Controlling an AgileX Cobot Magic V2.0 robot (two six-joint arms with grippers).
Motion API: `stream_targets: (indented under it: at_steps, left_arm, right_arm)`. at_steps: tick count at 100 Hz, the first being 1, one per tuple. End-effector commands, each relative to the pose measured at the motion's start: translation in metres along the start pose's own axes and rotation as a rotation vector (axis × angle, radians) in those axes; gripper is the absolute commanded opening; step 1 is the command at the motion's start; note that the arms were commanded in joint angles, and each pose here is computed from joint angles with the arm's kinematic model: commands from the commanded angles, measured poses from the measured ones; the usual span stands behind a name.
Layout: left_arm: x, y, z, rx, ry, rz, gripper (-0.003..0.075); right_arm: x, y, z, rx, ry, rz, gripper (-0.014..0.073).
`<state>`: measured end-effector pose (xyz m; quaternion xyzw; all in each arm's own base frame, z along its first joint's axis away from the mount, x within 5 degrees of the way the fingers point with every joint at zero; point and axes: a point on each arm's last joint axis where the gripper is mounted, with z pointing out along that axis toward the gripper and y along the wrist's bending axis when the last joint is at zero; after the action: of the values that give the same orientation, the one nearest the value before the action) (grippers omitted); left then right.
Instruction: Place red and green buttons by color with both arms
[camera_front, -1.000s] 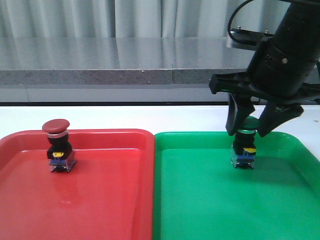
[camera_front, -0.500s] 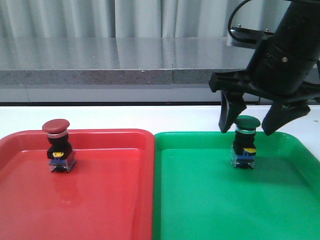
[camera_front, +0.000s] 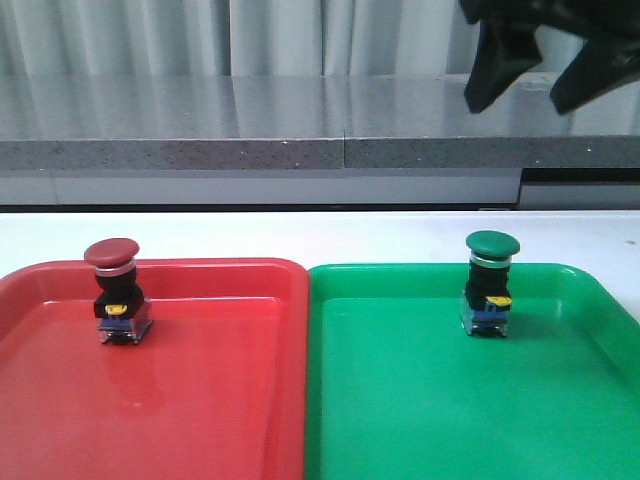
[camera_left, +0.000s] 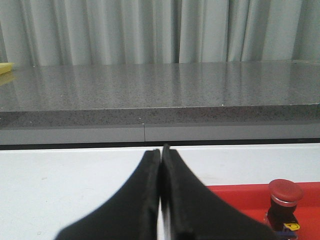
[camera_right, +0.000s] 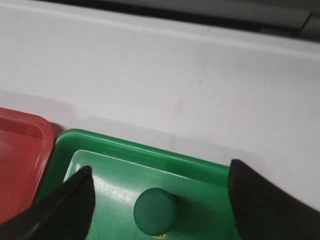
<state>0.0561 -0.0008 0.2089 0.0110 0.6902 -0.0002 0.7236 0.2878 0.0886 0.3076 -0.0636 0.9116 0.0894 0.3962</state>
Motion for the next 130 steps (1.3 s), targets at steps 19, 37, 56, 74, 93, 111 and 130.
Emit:
stream_targets:
  at_steps: [19, 37, 56, 74, 93, 111, 130]
  left_arm:
    - [0.006, 0.000, -0.001, 0.002, -0.061, -0.020, -0.0019]
    - [0.006, 0.000, -0.001, 0.002, -0.061, -0.020, -0.0019]
    - [0.006, 0.000, -0.001, 0.002, -0.061, -0.020, -0.0019]
    - [0.006, 0.000, -0.001, 0.002, -0.061, -0.020, -0.0019]
    - [0.006, 0.000, -0.001, 0.002, -0.061, -0.020, -0.0019]
    - [0.006, 0.000, -0.001, 0.002, -0.061, -0.020, -0.0019]
    - [0.006, 0.000, -0.001, 0.002, -0.061, -0.020, -0.0019]
  right_arm:
    - [-0.017, -0.008, -0.076, 0.034, -0.243, -0.065, 0.0549]
    - [0.001, -0.018, -0.104, 0.064, -0.297, -0.057, 0.0549]
    - [0.031, -0.021, -0.125, 0.062, -0.327, -0.057, 0.0549]
    - [0.056, -0.024, -0.138, 0.060, -0.349, -0.057, 0.0487]
    - [0.073, -0.025, -0.149, 0.058, -0.377, -0.056, 0.0193]
    - [0.076, -0.026, -0.151, 0.058, -0.384, -0.056, -0.0081]
    - [0.077, -0.026, -0.151, 0.057, -0.382, -0.055, -0.0110]
